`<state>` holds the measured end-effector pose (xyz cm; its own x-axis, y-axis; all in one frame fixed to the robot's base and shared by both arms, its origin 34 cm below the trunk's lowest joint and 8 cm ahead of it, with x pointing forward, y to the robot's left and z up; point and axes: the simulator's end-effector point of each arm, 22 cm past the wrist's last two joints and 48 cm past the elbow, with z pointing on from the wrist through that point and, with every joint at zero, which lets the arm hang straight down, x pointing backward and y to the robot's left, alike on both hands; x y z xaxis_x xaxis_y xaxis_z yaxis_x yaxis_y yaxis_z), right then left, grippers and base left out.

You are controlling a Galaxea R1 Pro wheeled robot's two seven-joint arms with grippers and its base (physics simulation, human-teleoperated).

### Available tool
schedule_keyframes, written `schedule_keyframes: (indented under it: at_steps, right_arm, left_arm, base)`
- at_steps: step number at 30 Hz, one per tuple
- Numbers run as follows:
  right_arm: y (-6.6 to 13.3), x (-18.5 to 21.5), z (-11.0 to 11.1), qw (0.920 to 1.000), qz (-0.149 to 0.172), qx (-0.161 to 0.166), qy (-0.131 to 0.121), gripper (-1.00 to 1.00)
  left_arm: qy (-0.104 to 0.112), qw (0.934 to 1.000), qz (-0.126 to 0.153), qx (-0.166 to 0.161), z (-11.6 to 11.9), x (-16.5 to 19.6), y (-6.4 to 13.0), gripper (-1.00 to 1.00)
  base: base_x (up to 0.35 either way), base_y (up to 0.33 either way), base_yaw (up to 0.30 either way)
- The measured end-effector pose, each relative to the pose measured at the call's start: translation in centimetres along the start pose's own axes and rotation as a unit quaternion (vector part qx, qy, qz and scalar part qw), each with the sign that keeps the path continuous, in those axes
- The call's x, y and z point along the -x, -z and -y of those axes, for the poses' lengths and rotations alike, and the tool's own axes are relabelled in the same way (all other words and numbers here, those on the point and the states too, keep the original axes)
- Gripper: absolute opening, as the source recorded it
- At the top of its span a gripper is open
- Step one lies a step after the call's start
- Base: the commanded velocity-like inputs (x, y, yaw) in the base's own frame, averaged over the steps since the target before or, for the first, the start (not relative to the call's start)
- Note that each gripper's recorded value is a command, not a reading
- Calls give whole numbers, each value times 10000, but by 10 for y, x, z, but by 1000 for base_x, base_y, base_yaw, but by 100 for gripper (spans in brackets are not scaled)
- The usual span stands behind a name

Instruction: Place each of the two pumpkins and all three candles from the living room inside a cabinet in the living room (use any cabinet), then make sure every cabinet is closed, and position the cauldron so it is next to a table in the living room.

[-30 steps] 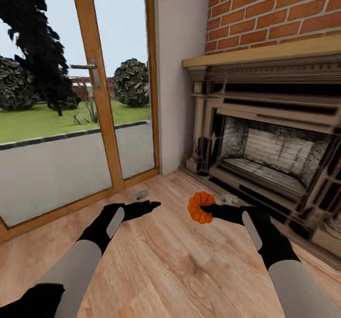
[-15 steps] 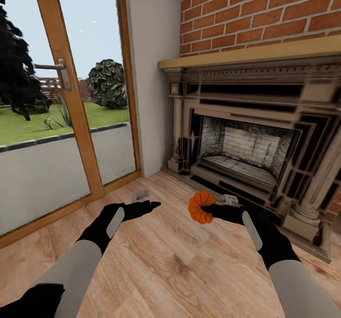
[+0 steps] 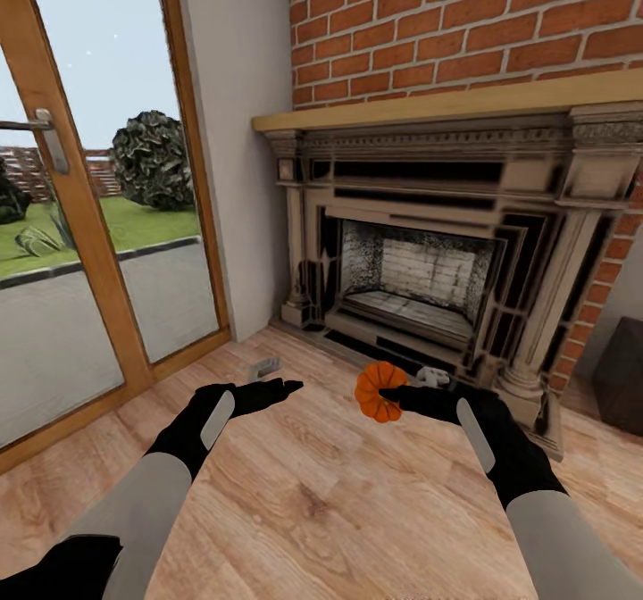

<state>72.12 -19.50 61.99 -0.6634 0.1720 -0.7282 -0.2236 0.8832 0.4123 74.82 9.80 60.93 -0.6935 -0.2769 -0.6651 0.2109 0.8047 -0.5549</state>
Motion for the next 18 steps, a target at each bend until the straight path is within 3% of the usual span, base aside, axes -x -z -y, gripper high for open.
schedule_keyframes:
  at_steps: [18]
  right_arm:
    - [3,4,-1,10000,36,0,19,-100]
  left_arm:
    - [-22,10000,33,-8,3,3,3,100]
  base:
    - [0,0,-288]
